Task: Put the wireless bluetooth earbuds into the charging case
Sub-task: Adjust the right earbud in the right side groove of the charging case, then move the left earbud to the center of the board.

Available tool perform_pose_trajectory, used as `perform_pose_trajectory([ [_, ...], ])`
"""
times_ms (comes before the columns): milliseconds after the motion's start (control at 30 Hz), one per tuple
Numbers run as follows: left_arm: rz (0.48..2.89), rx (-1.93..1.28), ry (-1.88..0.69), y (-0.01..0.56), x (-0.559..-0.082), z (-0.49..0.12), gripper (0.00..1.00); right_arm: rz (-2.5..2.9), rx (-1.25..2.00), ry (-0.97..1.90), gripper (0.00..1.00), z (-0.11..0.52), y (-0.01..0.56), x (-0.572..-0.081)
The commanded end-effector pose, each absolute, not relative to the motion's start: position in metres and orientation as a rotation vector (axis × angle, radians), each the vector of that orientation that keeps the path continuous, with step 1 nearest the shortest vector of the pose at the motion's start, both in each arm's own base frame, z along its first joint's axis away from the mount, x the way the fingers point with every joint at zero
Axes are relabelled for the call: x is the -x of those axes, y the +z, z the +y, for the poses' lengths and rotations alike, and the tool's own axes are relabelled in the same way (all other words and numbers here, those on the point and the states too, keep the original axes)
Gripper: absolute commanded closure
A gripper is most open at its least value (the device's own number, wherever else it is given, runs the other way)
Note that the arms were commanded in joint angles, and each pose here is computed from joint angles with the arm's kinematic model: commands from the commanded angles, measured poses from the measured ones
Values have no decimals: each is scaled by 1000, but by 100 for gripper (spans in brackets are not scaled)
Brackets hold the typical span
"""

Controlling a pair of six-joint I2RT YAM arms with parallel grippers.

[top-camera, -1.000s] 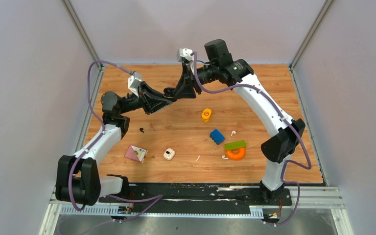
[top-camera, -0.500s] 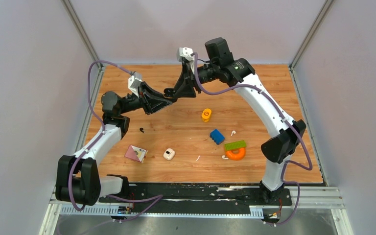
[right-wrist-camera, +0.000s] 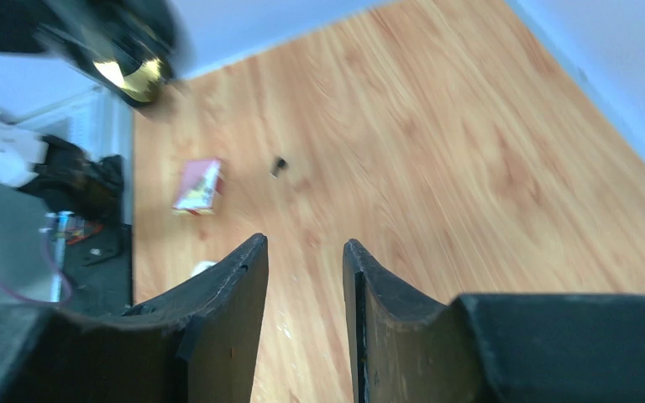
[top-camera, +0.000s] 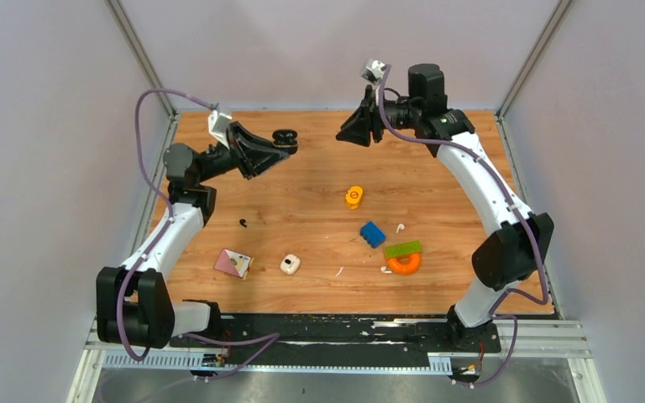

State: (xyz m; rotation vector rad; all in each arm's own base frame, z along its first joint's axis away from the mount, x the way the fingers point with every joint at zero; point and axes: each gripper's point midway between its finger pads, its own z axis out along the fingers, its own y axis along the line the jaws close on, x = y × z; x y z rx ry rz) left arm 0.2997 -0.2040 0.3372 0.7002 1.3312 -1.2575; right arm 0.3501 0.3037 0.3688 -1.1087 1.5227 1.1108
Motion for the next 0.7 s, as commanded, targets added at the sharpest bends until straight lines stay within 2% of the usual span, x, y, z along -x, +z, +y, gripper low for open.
perform_pose_trajectory([
  [0, 1257, -619, -1166, 395, -318, -183, 100, 1685, 1112, 1007, 62, 305, 291, -386],
  [200, 1249, -609, -1093, 423, -320, -169, 100, 1722, 1282, 967, 62, 351, 214, -398],
  [400, 1292, -650, -1053, 422, -314, -164, 100, 1738, 1407, 942, 62, 419, 147, -403],
  [667, 1351, -686, -1037, 411, -309, -164, 100, 1751, 1317, 938, 58, 497, 107, -415],
])
